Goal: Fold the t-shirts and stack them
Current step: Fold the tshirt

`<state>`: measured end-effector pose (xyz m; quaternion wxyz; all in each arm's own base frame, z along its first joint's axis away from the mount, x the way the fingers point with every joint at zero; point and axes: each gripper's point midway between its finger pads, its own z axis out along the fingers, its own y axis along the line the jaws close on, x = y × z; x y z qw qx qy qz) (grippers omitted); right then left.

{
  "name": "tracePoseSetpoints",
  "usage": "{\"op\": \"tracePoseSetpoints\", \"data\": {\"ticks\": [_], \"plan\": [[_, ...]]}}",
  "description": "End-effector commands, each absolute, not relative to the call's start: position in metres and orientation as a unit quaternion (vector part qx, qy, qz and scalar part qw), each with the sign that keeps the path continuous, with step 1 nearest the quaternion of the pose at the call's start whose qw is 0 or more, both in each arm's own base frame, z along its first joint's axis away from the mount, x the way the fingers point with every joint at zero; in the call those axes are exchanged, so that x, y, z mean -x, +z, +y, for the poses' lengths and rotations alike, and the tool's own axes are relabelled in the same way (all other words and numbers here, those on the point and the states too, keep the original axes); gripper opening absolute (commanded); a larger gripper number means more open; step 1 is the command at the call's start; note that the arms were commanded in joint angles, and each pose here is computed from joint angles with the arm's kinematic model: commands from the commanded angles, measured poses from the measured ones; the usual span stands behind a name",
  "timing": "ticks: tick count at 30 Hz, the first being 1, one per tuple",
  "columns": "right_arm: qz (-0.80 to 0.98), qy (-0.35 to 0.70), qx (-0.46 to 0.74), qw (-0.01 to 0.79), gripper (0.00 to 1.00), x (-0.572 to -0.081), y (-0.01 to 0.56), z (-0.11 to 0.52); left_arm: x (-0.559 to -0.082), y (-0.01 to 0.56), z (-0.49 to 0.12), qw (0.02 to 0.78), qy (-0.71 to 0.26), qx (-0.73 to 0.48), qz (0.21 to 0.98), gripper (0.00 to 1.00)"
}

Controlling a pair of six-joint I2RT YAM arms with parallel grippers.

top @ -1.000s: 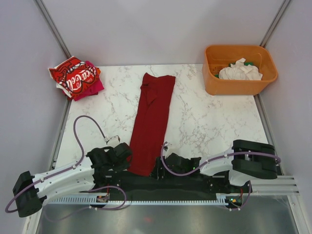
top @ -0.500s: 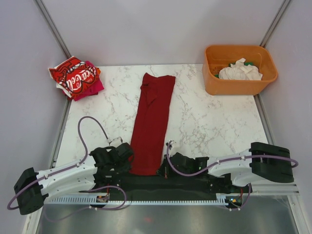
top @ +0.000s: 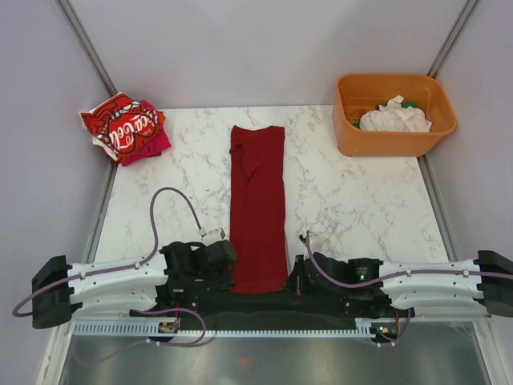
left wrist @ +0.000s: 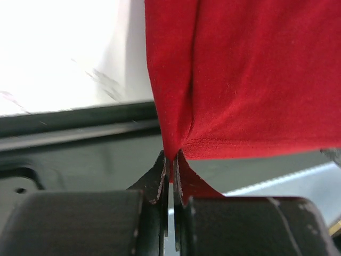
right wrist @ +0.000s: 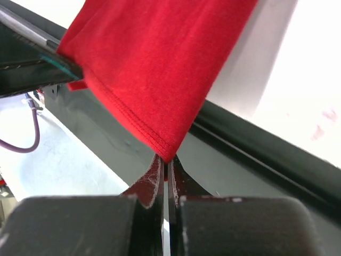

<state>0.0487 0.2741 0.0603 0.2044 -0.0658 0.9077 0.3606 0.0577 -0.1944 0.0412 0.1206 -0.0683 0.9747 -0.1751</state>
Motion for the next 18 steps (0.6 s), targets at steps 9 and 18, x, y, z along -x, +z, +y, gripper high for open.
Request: {"op": "tracePoseSetpoints", "data": {"ticks": [9, 18], "plan": [[0.936, 0.178, 0.072, 0.294, 0.00, -0.089, 0.086, 0.229, -0.076, 0.092, -0.229, 0.169, -0.215, 0.023, 0.962, 0.02], [0.905, 0.168, 0.059, 0.386, 0.00, -0.160, 0.167, 0.244, -0.131, 0.140, -0.233, 0.231, -0.190, 0.008, 0.954, 0.02]]}}
